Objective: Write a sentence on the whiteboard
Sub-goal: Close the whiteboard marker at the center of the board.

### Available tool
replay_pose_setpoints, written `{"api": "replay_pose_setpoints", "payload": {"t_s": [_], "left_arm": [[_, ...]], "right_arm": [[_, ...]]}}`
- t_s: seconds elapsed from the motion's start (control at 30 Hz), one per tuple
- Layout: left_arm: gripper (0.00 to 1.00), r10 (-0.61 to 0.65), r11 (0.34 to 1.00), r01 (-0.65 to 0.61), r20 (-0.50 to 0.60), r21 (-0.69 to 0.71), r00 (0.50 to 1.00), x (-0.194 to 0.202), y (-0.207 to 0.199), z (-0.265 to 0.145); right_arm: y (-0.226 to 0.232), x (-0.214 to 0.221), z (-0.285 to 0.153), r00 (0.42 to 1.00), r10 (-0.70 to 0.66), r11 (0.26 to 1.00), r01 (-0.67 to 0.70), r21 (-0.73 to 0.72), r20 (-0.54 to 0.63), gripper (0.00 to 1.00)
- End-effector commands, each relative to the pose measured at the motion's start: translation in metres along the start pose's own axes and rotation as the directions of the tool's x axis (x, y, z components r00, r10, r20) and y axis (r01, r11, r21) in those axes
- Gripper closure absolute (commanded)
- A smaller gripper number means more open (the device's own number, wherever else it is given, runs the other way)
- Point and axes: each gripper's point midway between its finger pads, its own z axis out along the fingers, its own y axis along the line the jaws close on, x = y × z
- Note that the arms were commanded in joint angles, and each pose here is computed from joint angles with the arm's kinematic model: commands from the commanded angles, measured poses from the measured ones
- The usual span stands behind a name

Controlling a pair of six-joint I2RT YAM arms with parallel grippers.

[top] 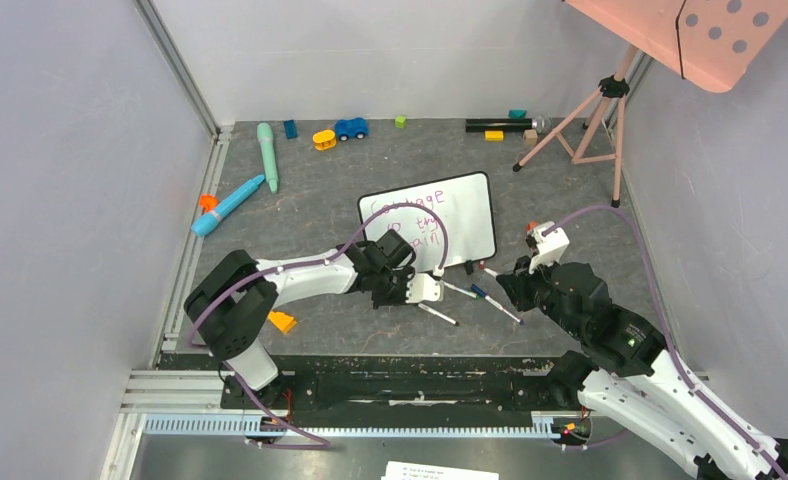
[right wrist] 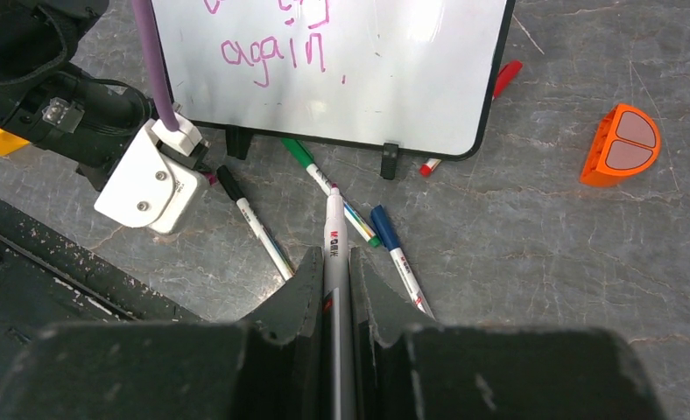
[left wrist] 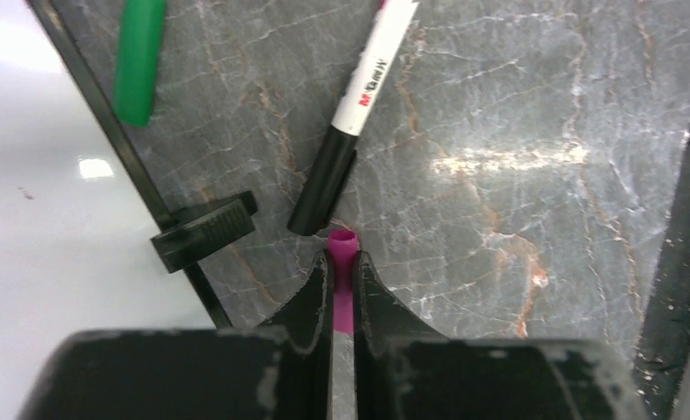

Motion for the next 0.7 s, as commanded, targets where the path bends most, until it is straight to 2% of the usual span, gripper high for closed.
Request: {"api": "replay_pose_setpoints", "payload": {"t_s": [0.0, 0.1, 0.23, 0.3, 0.37, 0.43, 0.53, 0.67], "left_arm": [[0.98, -0.027, 0.992, 0.024, 0.019, 0.125, 0.999, -0.008, -0.027, -0.006], [0.98, -0.053, 0.993, 0.040, 0.121, 0.111, 0.991, -0.029, -0.029, -0.015], [0.98, -0.034, 0.999, 0.045, 0.342, -0.023, 0.939, -0.064, -0.017, -0.040], [0.98, -0.028, 0.994, 0.074, 0.470, -0.080, 0.882, -0.082, -0.014, -0.054], [0.98, -0.002, 0.987, 0.101, 0.615, -0.126, 0.789, -0.105, -0.010, -0.072], [0.98, -0.007, 0.984, 0.130, 0.701, -0.123, 0.713, -0.117, -0.013, -0.081], [0.98, -0.004, 0.979, 0.156, 0.759, -0.129, 0.651, -0.119, -0.015, -0.080], [0.98, 0.007, 0.968, 0.188, 0.768, -0.165, 0.641, -0.102, -0.016, -0.062]], "right_arm": [[0.003, -0.001, 0.001, 1.000, 0.017, 1.000, -0.017, -0.010, 0.000, 1.00], [0.009, 0.004, 0.005, 1.000, 0.021, 0.999, -0.021, -0.041, -0.013, 1.00], [0.019, 0.006, 0.012, 1.000, 0.027, 0.995, -0.029, -0.094, -0.013, 1.00], [0.029, 0.006, 0.015, 1.000, 0.022, 0.990, -0.025, -0.142, -0.022, 1.00], [0.043, 0.007, 0.019, 0.999, 0.003, 0.976, -0.010, -0.217, -0.034, 1.00], [0.060, 0.012, 0.022, 0.998, -0.026, 0.952, 0.005, -0.305, -0.063, 1.00], [0.073, 0.012, 0.025, 0.996, -0.047, 0.929, 0.014, -0.369, -0.081, 1.00], [0.083, 0.020, 0.031, 0.995, -0.049, 0.906, 0.007, -0.423, -0.089, 1.00]]}}
